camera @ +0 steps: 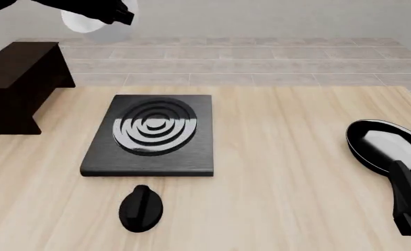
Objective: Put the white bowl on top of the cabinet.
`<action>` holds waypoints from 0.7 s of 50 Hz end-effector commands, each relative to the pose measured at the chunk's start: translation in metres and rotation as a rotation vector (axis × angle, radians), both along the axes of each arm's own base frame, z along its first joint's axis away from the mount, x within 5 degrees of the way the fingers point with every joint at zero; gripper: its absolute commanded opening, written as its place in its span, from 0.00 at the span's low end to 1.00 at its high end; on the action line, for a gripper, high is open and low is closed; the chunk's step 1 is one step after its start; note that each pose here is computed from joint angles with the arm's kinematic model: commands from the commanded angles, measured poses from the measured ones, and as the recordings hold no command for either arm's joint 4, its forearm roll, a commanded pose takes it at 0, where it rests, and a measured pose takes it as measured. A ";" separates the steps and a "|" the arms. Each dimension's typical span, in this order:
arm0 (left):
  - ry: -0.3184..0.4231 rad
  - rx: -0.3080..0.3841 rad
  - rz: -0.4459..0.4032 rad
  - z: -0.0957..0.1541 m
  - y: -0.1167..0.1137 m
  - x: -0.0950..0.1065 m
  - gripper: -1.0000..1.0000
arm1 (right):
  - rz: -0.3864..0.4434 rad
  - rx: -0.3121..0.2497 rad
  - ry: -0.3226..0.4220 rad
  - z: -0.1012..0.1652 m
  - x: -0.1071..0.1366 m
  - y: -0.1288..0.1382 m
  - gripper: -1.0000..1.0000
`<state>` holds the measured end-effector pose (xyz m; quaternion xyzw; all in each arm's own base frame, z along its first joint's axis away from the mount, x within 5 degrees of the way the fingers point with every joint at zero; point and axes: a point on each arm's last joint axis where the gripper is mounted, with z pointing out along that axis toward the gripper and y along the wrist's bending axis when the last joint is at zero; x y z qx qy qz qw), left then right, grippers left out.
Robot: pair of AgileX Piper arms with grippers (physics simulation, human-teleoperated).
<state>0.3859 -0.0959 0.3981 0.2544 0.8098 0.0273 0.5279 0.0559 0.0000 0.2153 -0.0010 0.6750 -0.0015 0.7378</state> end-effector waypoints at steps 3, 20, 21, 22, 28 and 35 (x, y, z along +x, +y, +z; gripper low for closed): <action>-0.022 0.054 0.150 0.003 0.066 0.009 0.00 | 0.000 0.000 0.000 0.000 0.000 0.000 1.00; -0.032 0.059 0.276 0.006 0.118 0.035 0.00 | 0.000 0.000 0.000 0.000 0.000 0.000 1.00; -0.032 0.059 0.276 0.006 0.118 0.035 0.00 | 0.000 0.000 0.000 0.000 0.000 0.000 1.00; -0.031 0.053 0.295 0.006 0.125 0.040 0.00 | 0.000 0.000 0.000 0.000 0.000 0.000 1.00; -0.023 0.054 0.321 0.002 0.137 0.046 0.00 | 0.000 0.000 0.000 0.000 0.000 0.000 1.00; -0.005 0.068 0.374 -0.005 0.164 0.054 0.00 | 0.000 0.000 -0.001 0.000 0.000 0.000 1.00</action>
